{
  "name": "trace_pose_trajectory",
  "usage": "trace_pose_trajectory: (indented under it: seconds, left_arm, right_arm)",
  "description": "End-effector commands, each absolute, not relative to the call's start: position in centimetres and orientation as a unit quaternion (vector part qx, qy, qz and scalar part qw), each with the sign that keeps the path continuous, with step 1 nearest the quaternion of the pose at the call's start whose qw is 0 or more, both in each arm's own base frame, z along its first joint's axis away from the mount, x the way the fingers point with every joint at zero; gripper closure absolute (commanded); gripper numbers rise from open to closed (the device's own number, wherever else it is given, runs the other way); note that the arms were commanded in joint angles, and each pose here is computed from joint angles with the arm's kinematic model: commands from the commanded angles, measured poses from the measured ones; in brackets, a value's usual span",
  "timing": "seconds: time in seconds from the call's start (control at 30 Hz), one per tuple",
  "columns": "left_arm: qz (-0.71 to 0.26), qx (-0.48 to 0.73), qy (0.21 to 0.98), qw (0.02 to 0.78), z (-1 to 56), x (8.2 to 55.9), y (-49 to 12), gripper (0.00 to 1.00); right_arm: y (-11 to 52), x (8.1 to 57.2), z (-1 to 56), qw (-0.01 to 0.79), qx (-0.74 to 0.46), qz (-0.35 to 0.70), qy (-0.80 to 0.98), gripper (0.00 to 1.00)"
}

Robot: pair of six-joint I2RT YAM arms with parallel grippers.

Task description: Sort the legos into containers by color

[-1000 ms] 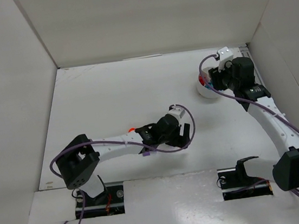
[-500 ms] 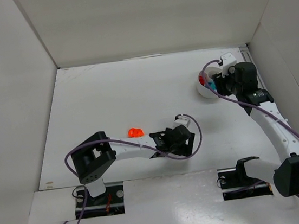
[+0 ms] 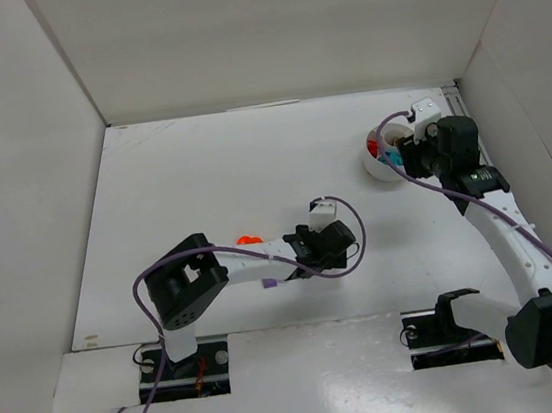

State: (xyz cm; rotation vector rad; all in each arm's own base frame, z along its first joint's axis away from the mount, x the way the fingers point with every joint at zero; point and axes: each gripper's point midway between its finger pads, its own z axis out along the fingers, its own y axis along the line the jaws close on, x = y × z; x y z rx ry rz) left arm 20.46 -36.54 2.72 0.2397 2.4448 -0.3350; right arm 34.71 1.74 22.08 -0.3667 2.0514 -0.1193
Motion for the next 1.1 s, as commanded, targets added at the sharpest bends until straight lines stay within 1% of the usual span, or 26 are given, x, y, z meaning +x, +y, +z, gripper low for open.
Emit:
trace_pose_trajectory:
  seconds: [0.0,0.03,0.13,0.17,0.27,0.3,0.4,0.47,0.53,0.57,0.63,0.67,0.7,0.77,0.8,0.87,0.9,0.93,0.97,1.03,1.07]
  left_arm:
    - [-0.083,0.091,0.940,0.318,1.5,20.6,-35.1,0.39]
    - [-0.089,0.097,0.940,0.316,1.6,20.5,-35.4,0.45]
    - [-0.101,0.108,0.939,0.311,1.4,20.3,-35.8,0.53]
    - [-0.106,0.107,0.938,0.313,1.5,20.4,-36.1,0.60]
    - [-0.106,0.107,0.938,0.313,1.5,20.4,-36.1,0.70]
    - [-0.103,0.105,0.937,0.317,1.6,20.5,-36.0,0.75]
    - [-0.102,0.109,0.934,0.323,1.9,20.8,-36.2,0.84]
    - [-0.099,0.110,0.927,0.345,2.9,21.5,-36.1,0.89]
    - [-0.101,0.108,0.922,0.358,3.6,21.9,-36.1,0.91]
    - [-0.109,0.109,0.916,0.370,4.8,22.2,-36.3,0.94]
    - [-0.117,0.114,0.907,0.388,6.5,22.9,-36.3,0.94]
    - [-0.138,0.112,0.897,0.405,8.8,23.1,-36.6,0.94]
    - [-0.150,0.113,0.891,0.414,9.6,23.1,-36.5,0.94]
    - [-0.170,0.114,0.876,0.436,11.9,23.9,-35.9,0.94]
    - [-0.202,0.110,0.860,0.455,14.2,24.0,-35.7,0.94]
    - [-0.255,0.113,0.848,0.451,16.3,24.9,-35.1,0.93]
    - [-0.290,0.119,0.830,0.461,18.7,25.1,-34.6,0.93]
    - [-0.347,0.141,0.816,0.440,19.3,24.1,-35.2,0.92]
    - [-0.368,0.139,0.805,0.445,20.4,25.2,-34.1,0.92]
    - [-0.425,0.158,0.766,0.455,23.1,24.5,-33.5,0.92]
    - [-0.460,0.181,0.748,0.444,24.2,23.7,-33.4,0.92]
  right_arm:
    - [1.3,35.0,22.7,0.511,-0.150,-0.059,0.845,0.35]
    - [1.3,35.1,22.6,0.511,-0.150,-0.059,0.845,0.35]
    - [1.3,35.2,22.3,0.507,-0.150,-0.058,0.847,0.35]
    - [1.3,35.2,22.3,0.507,-0.150,-0.058,0.847,0.35]
    - [1.3,35.2,22.3,0.507,-0.150,-0.058,0.847,0.35]
    - [1.3,35.2,22.3,0.507,-0.150,-0.058,0.847,0.35]
    - [1.9,35.0,22.4,0.512,-0.163,-0.046,0.842,0.35]
    - [2.6,34.7,21.4,0.511,-0.183,-0.032,0.839,0.35]
    - [3.8,34.4,21.1,0.517,-0.223,-0.009,0.827,0.35]
    - [4.3,34.1,20.8,0.519,-0.230,0.003,0.823,0.35]
    - [5.8,33.4,21.0,0.529,-0.268,0.031,0.805,0.35]
    - [6.3,32.9,21.2,0.538,-0.286,0.038,0.792,0.35]
    - [7.3,32.3,21.3,0.542,-0.308,0.062,0.779,0.34]
    - [8.4,31.6,22.9,0.577,-0.342,0.072,0.739,0.34]
    - [8.8,31.1,22.4,0.579,-0.352,0.078,0.731,0.32]
    - [10.2,30.2,23.4,0.601,-0.382,0.104,0.694,0.32]
    - [10.6,29.4,23.6,0.609,-0.395,0.107,0.679,0.32]
    - [11.5,28.6,23.7,0.612,-0.414,0.124,0.663,0.32]
    - [11.9,28.2,24.1,0.619,-0.425,0.125,0.649,0.31]
    - [13.4,26.9,25.0,0.631,-0.456,0.132,0.613,0.31]
    - [14.3,26.0,24.9,0.630,-0.469,0.150,0.600,0.30]
